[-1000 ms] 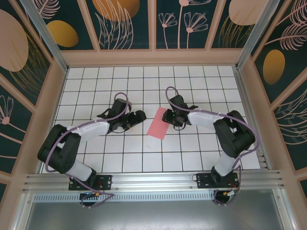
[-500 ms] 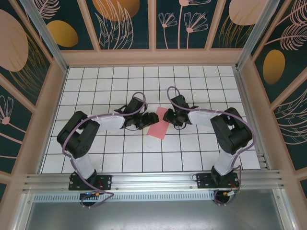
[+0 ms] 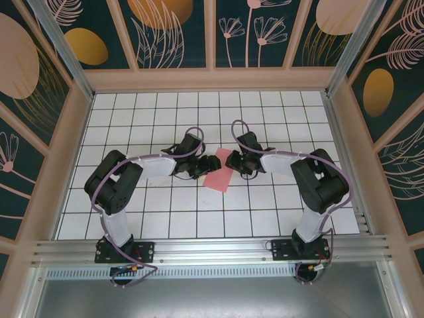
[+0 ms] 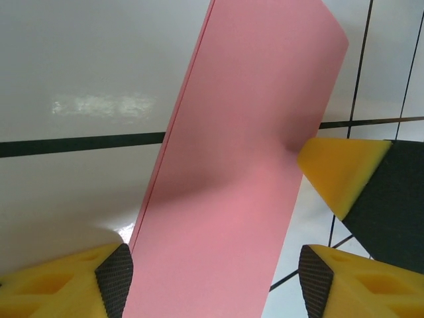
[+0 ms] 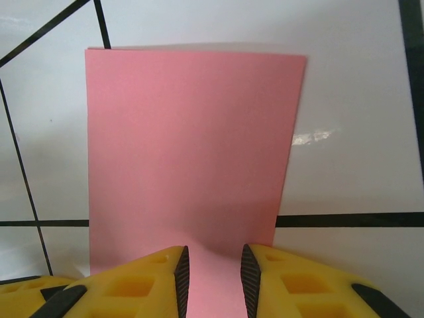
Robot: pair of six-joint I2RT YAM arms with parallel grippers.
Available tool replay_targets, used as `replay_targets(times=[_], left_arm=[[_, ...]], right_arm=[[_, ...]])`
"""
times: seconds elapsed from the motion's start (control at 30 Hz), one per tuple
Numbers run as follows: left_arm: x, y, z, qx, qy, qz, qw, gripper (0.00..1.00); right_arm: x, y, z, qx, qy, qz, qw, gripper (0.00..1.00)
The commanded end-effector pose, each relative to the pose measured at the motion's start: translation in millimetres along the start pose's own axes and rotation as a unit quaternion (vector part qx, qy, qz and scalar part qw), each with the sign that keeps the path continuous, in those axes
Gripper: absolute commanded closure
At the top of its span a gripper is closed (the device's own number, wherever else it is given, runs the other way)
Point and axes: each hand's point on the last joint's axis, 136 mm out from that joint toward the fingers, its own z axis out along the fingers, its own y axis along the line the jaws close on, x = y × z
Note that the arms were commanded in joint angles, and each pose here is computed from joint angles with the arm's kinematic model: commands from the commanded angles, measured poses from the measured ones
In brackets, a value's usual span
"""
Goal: Fold a paper plane with a square sheet of paper (pick it up from the middle)
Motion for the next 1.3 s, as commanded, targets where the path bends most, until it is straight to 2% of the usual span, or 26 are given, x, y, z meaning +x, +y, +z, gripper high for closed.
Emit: replay_targets(times=[0.0, 0.33, 0.6, 0.97, 1.27], left_arm=[[-1, 1, 4, -0.012, 0.003, -0.001, 1.000, 0.29], [-1, 6, 9, -0.027, 0.005, -0.009, 1.000, 0.30], [1, -10, 12, 0.003, 0.011, -0.002, 1.000, 0.43], [-5, -8, 4, -0.013, -0.007, 0.005, 1.000, 0.56], [-9, -19, -3, 0.001, -0.017, 0.014, 1.000, 0.64]], right_arm=[[21, -25, 11, 0.028, 0.032, 0.013, 0.999, 0.68], [24, -27, 11, 0.029, 0.035, 0.013, 0.999, 0.69], [27, -29, 11, 0.028, 0.039, 0.014, 0.999, 0.71], [29, -33, 12, 0.033, 0.041, 0.017, 0.998, 0.72], [31, -35, 13, 0.035, 0.043, 0.017, 0.998, 0.73]])
